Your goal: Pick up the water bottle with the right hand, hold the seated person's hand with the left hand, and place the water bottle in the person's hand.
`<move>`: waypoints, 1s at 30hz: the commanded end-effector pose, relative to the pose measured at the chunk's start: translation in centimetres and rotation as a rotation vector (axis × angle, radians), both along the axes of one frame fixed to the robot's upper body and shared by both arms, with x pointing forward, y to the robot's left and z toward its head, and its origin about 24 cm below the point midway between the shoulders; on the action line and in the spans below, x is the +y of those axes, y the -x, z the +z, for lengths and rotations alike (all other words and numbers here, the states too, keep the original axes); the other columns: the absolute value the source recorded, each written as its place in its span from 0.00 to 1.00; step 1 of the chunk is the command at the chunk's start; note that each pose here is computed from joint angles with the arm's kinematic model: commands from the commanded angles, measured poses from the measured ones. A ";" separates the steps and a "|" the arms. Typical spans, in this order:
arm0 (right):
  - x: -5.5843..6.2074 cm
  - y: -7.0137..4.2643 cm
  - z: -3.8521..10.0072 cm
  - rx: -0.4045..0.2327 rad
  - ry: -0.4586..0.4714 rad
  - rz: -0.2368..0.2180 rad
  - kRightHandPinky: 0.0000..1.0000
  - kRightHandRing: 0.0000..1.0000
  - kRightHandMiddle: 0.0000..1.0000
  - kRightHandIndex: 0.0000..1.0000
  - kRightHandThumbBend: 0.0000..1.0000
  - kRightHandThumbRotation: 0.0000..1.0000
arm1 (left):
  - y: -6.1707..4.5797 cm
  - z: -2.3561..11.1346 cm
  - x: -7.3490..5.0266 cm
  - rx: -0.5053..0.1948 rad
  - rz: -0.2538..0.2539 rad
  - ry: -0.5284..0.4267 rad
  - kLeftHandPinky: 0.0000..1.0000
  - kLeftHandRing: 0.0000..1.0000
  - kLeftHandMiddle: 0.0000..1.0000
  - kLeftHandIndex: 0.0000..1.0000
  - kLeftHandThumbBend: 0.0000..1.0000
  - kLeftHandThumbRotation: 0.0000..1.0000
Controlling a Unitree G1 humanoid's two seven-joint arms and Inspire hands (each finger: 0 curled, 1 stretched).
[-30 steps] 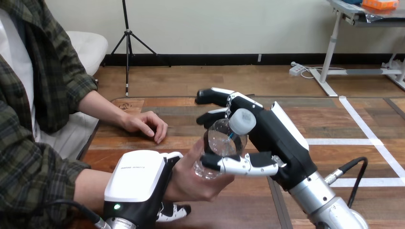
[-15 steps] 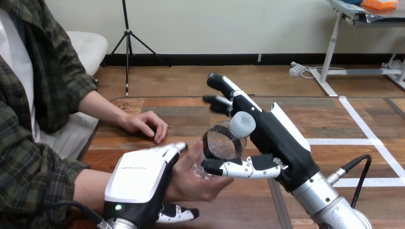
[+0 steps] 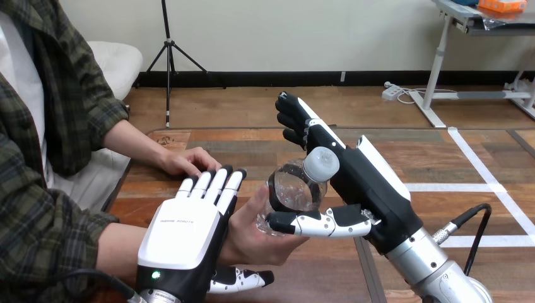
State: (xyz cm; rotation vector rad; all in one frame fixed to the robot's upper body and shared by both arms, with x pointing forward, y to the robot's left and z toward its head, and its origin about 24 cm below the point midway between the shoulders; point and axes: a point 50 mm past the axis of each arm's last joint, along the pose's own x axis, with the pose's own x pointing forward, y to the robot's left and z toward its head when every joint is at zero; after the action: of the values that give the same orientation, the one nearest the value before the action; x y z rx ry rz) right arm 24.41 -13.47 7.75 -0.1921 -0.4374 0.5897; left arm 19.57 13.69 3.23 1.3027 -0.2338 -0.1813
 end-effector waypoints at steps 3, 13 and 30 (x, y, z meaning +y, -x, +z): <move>0.3 -0.5 1.4 -0.070 -0.023 0.014 1.00 1.00 1.00 0.99 0.81 0.21 | -0.6 1.0 -0.4 -0.082 -0.030 0.003 1.00 1.00 1.00 1.00 1.00 0.50; 0.2 -0.4 1.2 -0.062 -0.033 0.013 1.00 1.00 1.00 0.99 0.80 0.21 | -0.6 0.9 -0.4 -0.101 -0.036 0.018 1.00 1.00 1.00 1.00 1.00 0.51; -0.2 0.1 0.9 -0.045 -0.055 -0.017 0.99 0.99 1.00 0.97 0.79 0.20 | 0.0 0.3 -0.8 -0.291 -0.142 0.216 1.00 1.00 1.00 1.00 0.89 0.54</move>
State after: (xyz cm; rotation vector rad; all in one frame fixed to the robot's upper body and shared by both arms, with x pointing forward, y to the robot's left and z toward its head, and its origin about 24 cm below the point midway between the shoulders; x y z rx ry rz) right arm 24.21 -13.62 7.51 -0.1769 -0.4290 0.5884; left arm 18.85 13.48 2.62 1.1870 -0.4033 -0.1281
